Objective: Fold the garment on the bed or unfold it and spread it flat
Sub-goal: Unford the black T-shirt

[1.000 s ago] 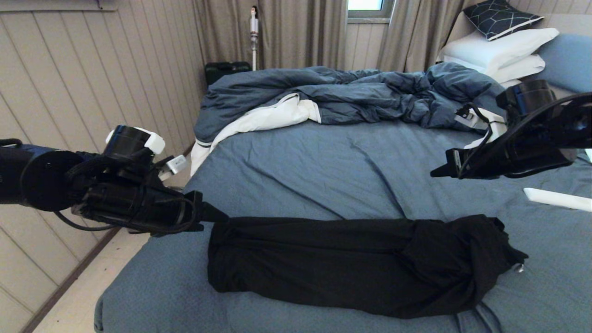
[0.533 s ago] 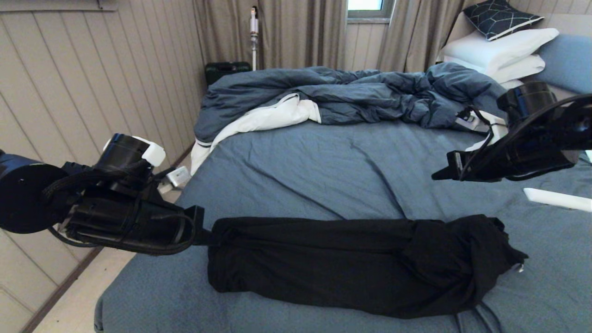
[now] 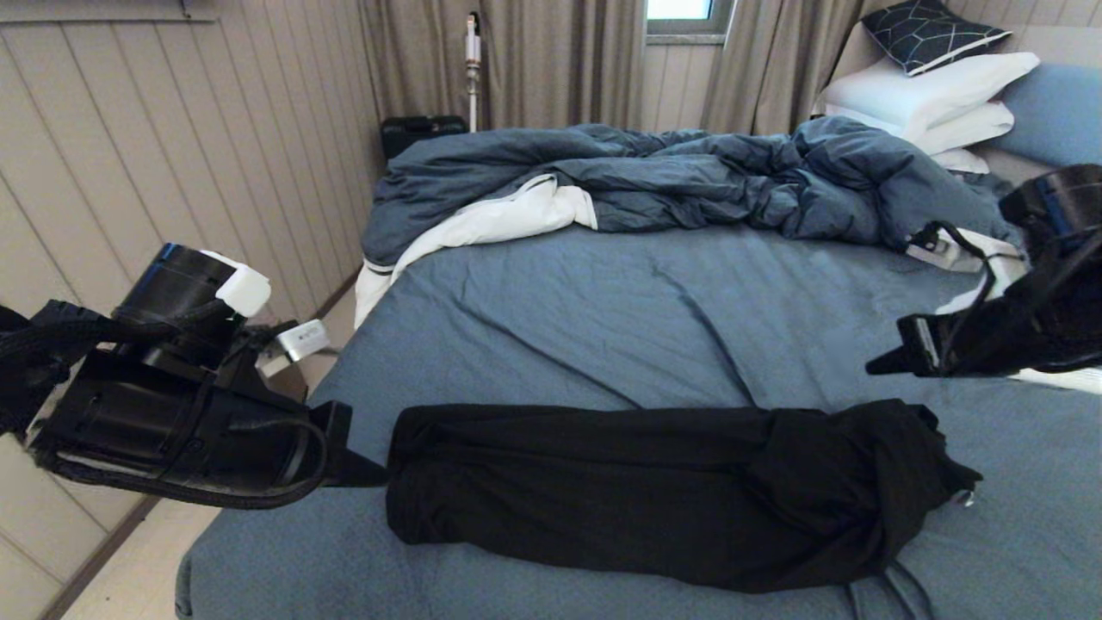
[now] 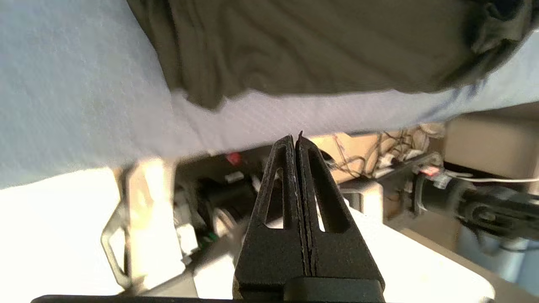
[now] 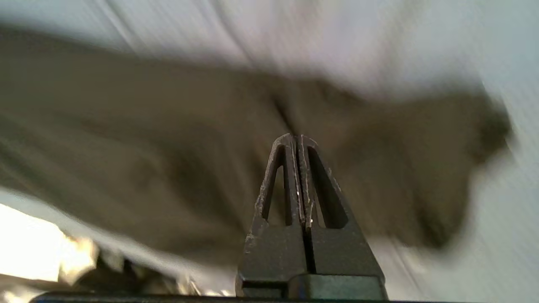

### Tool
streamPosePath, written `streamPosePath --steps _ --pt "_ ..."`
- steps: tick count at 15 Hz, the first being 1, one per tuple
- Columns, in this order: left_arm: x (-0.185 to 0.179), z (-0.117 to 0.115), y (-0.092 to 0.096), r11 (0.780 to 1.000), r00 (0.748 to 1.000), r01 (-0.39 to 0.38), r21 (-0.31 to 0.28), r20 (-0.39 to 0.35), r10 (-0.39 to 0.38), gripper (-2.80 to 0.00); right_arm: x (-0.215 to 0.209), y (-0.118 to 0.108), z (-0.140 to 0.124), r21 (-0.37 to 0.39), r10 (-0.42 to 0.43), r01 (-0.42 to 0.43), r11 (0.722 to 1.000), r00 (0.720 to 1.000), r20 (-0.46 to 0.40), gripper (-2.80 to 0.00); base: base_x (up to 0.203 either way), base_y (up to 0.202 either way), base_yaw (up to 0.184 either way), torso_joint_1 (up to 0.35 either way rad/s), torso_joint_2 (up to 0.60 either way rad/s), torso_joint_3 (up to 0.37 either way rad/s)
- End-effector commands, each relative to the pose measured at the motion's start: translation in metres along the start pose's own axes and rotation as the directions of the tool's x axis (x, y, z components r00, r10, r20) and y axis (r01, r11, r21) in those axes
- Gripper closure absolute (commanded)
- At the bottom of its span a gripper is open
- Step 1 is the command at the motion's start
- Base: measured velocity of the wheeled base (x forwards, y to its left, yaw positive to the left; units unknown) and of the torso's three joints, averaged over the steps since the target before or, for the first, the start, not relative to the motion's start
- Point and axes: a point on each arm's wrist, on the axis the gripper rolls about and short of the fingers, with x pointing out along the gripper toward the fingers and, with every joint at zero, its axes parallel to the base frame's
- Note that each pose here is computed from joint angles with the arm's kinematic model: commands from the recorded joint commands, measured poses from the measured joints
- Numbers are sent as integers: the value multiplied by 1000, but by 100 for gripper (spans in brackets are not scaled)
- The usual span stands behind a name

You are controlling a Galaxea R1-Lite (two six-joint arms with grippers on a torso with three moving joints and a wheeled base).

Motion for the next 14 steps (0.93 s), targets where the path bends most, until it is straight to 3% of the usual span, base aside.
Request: streamPosePath --steps 1,4,5,7,14 --pt "-12 -4 -6 1000 1000 12 0 7 -12 0 -14 -2 -13 -31 -40 39 999 999 -26 0 0 0 0 0 0 0" --pt "-20 -11 -6 1000 1000 2 2 23 -2 0 -17 -8 -23 -44 -75 73 996 996 -52 0 0 0 0 0 0 0" --pt "-18 -12 -5 1000 999 -19 0 27 19 0 -15 -10 -25 -43 -96 93 995 993 -65 -280 0 0 0 0 0 0" --pt "-16 -11 -3 999 999 -42 0 34 42 0 -12 -12 -27 -55 -148 144 988 986 -78 -280 0 0 0 0 0 0" --pt "14 7 0 999 999 -49 -6 -9 49 0 27 -26 -27 -32 -131 127 991 974 -187 -280 0 0 0 0 0 0"
